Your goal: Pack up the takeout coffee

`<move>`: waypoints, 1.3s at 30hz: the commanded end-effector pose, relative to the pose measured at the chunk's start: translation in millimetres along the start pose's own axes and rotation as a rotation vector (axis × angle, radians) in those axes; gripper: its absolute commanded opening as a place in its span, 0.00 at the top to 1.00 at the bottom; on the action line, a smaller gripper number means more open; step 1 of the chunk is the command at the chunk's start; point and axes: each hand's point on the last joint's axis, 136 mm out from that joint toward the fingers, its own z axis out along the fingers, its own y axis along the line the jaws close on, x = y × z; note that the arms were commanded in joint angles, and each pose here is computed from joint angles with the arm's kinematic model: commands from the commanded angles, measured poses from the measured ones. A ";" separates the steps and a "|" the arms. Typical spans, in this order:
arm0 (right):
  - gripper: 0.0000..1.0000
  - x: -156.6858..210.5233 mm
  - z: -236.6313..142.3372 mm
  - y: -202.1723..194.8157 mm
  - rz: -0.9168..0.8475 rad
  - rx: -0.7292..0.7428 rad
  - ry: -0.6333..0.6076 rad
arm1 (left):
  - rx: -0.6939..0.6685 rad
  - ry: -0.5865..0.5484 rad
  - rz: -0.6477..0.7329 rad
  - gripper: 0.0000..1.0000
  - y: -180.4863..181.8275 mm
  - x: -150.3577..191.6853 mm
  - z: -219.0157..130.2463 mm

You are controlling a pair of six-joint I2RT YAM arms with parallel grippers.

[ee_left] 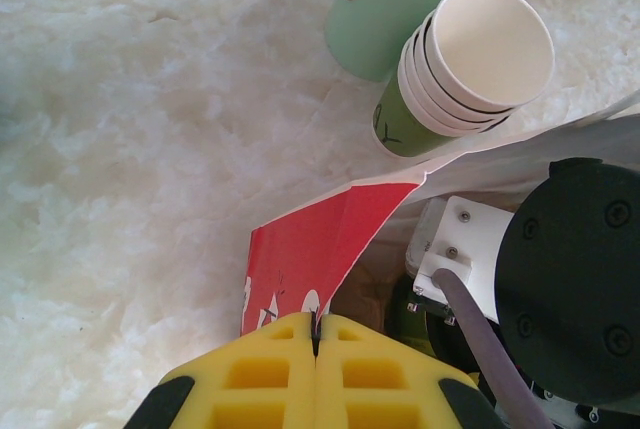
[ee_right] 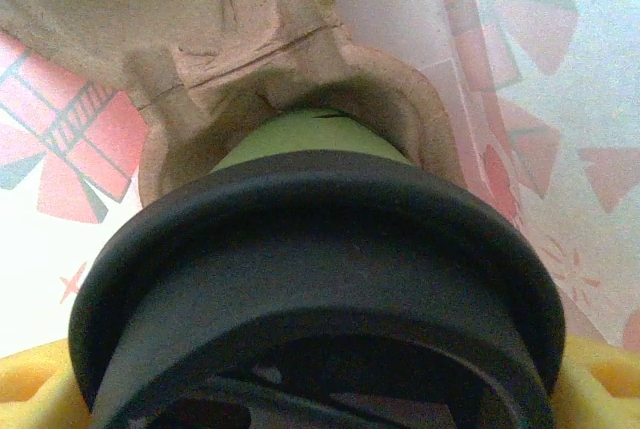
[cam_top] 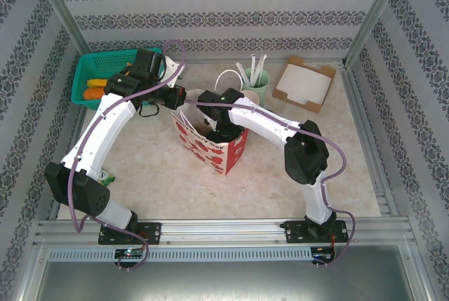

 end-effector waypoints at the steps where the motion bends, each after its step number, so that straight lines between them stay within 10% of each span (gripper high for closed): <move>1: 0.59 15.5 51.8 -24.4 0.054 0.079 0.143 | 0.004 -0.030 0.012 1.00 1.1 -8.2 -3.1; 39: 0.58 2.9 65.9 -29.7 0.082 0.008 0.170 | 0.021 -0.023 0.008 1.00 -0.6 -7.9 0.7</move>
